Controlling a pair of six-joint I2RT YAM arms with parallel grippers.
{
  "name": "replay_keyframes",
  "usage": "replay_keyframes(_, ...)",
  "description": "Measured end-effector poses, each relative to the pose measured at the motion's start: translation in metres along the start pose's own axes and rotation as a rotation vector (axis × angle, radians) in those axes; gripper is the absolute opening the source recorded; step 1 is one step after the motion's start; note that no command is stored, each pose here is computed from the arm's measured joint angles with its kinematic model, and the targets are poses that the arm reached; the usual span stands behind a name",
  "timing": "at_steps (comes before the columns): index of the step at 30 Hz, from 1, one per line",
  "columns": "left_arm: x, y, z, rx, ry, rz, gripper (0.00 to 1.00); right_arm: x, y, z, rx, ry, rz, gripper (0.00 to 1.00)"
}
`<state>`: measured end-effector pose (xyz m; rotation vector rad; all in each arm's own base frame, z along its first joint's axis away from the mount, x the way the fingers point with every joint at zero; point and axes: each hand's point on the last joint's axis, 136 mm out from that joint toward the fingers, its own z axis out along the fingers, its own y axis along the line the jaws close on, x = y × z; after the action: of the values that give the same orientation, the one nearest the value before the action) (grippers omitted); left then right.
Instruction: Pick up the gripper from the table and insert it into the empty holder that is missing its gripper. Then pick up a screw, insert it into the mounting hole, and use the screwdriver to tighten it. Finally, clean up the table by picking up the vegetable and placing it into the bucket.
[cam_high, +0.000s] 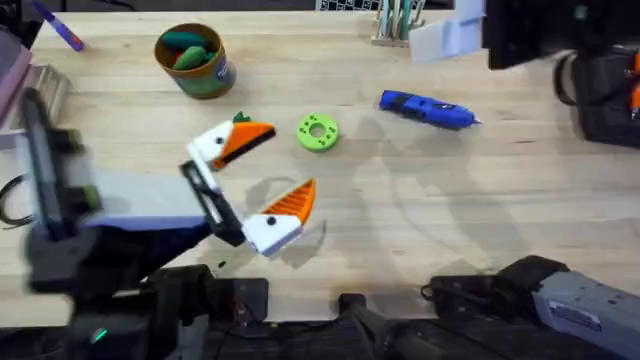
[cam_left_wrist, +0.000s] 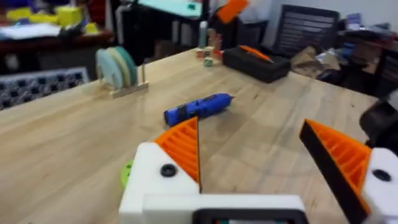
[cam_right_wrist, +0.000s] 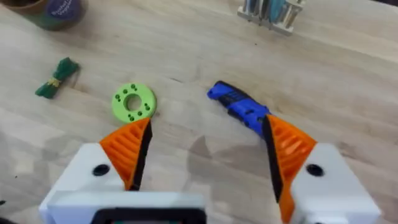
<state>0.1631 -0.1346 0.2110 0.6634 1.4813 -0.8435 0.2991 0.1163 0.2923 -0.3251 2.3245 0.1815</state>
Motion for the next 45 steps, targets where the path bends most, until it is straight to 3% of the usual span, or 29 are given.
replay_keyframes(6, -0.064, 0.008, -0.02, -0.229, 0.056, 0.011, 0.986, 0.026, -0.004, -0.018, 0.008, 0.074, 0.022, 0.992)
replay_keyframes(10, -0.1, 0.016, -0.029, -0.343, 0.15, 0.009, 0.985, 0.051, -0.006, -0.025, 0.02, 0.167, 0.031, 0.992)
replay_keyframes(13, -0.11, 0.028, -0.034, -0.409, 0.266, -0.035, 0.986, 0.062, -0.008, -0.032, 0.024, 0.195, 0.042, 0.991)
replay_keyframes(16, -0.108, 0.045, -0.039, -0.466, 0.408, -0.103, 0.985, 0.066, -0.007, -0.039, 0.013, 0.174, 0.051, 0.991)
replay_keyframes(21, -0.092, 0.082, -0.044, -0.533, 0.625, -0.23, 0.985, 0.089, -0.008, -0.05, 0.0, 0.132, 0.087, 0.991)
replay_keyframes(31, -0.045, 0.142, -0.03, -0.534, 0.814, -0.37, 0.985, 0.133, -0.012, -0.054, -0.007, 0.119, 0.131, 0.991)
replay_keyframes(34, -0.026, 0.154, -0.025, -0.556, 0.904, -0.377, 0.985, 0.135, -0.012, -0.052, -0.006, 0.125, 0.135, 0.991)
replay_keyframes(41, 0.032, 0.171, -0.001, -0.554, 1.177, -0.299, 0.985, 0.136, -0.012, -0.052, -0.006, 0.126, 0.139, 0.991)
replay_keyframes(45, 0.065, 0.186, -0.003, -0.61, 1.306, -0.318, 0.985, 0.136, -0.012, -0.052, -0.005, 0.129, 0.139, 0.991)
